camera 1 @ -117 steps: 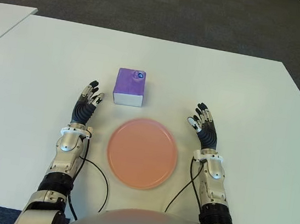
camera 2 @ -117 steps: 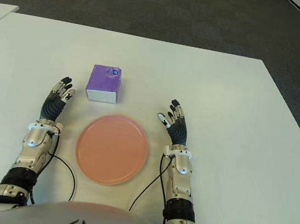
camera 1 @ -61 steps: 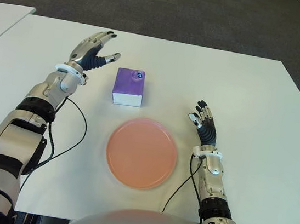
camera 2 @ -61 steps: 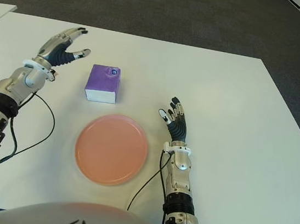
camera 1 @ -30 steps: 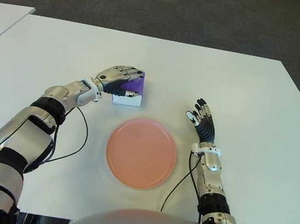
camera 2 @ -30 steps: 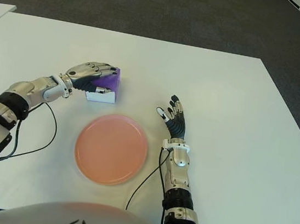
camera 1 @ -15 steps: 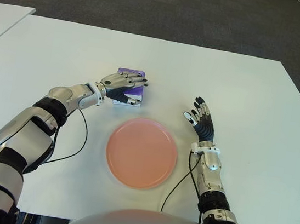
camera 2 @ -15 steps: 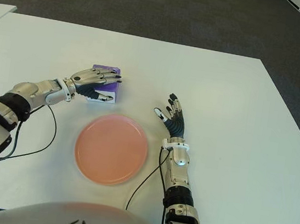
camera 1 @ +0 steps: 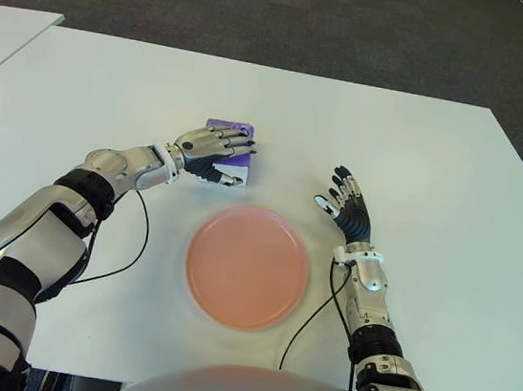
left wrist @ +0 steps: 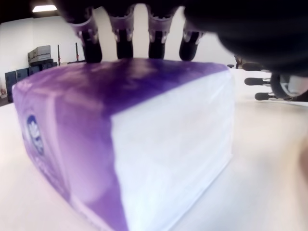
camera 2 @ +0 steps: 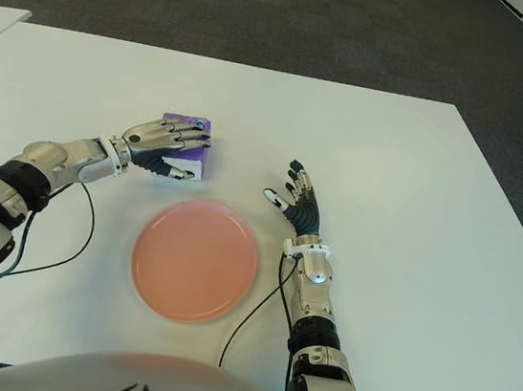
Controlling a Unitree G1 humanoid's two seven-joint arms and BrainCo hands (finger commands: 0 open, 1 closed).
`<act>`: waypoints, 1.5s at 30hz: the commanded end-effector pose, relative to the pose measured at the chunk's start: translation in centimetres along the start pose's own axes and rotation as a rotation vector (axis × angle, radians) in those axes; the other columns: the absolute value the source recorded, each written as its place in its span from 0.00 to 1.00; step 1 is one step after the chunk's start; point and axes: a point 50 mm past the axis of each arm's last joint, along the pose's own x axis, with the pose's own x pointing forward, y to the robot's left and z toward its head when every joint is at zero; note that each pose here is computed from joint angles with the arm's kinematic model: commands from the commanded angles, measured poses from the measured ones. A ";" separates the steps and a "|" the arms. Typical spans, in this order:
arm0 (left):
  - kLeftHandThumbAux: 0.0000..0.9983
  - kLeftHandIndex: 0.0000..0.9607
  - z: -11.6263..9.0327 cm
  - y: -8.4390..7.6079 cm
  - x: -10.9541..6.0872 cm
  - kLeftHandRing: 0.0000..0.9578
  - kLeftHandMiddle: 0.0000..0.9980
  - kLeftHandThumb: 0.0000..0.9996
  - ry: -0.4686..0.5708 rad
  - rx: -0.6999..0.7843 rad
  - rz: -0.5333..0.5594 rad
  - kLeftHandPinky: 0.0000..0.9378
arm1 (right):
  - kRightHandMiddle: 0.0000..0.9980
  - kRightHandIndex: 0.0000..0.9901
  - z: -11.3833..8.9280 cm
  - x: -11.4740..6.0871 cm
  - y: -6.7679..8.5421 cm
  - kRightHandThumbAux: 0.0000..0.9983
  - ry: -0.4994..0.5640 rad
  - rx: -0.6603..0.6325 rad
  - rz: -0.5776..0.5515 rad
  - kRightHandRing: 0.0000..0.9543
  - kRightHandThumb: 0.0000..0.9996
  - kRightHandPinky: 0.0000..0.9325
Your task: Put the tissue paper into the plate.
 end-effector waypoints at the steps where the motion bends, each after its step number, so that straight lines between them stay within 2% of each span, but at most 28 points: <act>1: 0.13 0.00 0.0 -0.3 0.0 0.00 0.00 0.17 -0.002 0.052 -0.003 0.00 | 0.00 0.00 -4.5 -3.4 0.0 0.72 0.232 0.046 -0.013 0.00 0.00 0.00; 11: 0.14 0.00 -0.3 -0.3 0.2 0.00 0.00 0.15 0.011 0.137 0.069 0.00 | 0.00 0.00 -4.7 -3.5 -0.2 0.71 0.232 0.048 0.008 0.00 0.00 0.00; 23: 0.13 0.00 -0.9 0.4 0.1 0.00 0.00 0.13 0.030 0.200 0.142 0.00 | 0.00 0.00 -4.9 -3.5 -0.5 0.66 0.261 0.086 0.007 0.00 0.00 0.00; 30: 0.13 0.00 -1.0 0.7 0.0 0.00 0.00 0.12 0.026 0.236 0.194 0.00 | 0.00 0.00 -4.9 -3.6 -0.4 0.64 0.243 0.086 0.028 0.00 0.00 0.00; 45: 0.13 0.00 -1.0 0.9 -0.1 0.00 0.00 0.13 0.031 0.221 0.246 0.00 | 0.00 0.00 -5.0 -3.6 -0.8 0.62 0.250 0.084 0.053 0.00 0.00 0.00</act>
